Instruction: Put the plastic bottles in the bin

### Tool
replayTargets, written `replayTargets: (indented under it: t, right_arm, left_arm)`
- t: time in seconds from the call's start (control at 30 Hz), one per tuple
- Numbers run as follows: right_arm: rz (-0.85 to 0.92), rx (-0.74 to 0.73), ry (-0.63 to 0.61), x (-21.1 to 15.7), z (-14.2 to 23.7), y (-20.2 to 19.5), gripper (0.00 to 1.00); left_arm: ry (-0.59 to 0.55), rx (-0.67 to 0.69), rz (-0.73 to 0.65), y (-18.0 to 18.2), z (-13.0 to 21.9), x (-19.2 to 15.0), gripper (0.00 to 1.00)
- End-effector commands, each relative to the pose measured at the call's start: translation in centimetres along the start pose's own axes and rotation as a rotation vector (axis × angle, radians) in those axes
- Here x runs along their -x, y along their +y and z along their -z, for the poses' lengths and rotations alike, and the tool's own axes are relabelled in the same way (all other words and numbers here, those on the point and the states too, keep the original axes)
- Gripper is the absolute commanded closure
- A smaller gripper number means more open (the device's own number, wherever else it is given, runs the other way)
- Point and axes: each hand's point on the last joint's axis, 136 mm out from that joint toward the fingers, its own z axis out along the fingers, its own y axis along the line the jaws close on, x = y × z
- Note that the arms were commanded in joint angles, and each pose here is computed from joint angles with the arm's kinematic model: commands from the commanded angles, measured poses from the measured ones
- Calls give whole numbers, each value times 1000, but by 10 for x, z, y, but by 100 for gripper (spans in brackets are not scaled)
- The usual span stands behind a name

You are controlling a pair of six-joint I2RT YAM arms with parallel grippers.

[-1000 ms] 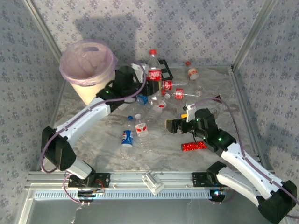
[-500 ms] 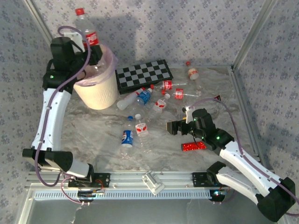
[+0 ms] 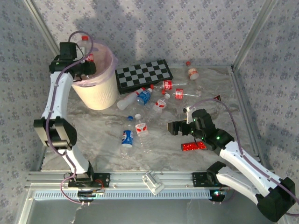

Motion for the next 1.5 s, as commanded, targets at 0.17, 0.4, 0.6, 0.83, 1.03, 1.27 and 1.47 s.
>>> replayTargets:
  t: [0.17,0.4,0.6,0.83,1.03,1.27,1.47]
  right_arm:
    - [-35,-40,30,-10,-5,-10,0]
    - [-44,-56,41,-9,-9,-12,0]
    - [-48,-71,46,-10,-10,-15,0]
    - [-68,-93,40,-6,-10,-19,0]
    - [-97,-113,25,-2,-9,-25,0]
    - [-140,-155,17,-1,-3,-38,0]
    - [-288,-240,3,0,13,-66,0]
  left_arm:
    - [206,19,-123,9,-31,-40,100]
    - [275,-6,-137,11,-69,-65,99]
    - [300,-40,-160,4,-87,-79,41]
    - [256,-48,-190,-6,-75,-65,6]
    - [153,-53,-191,-15,-45,-33,0]
    - [50,-73,-216,-34,-4,0,0]
    - [-22,-41,-247,-40,31,16,0]
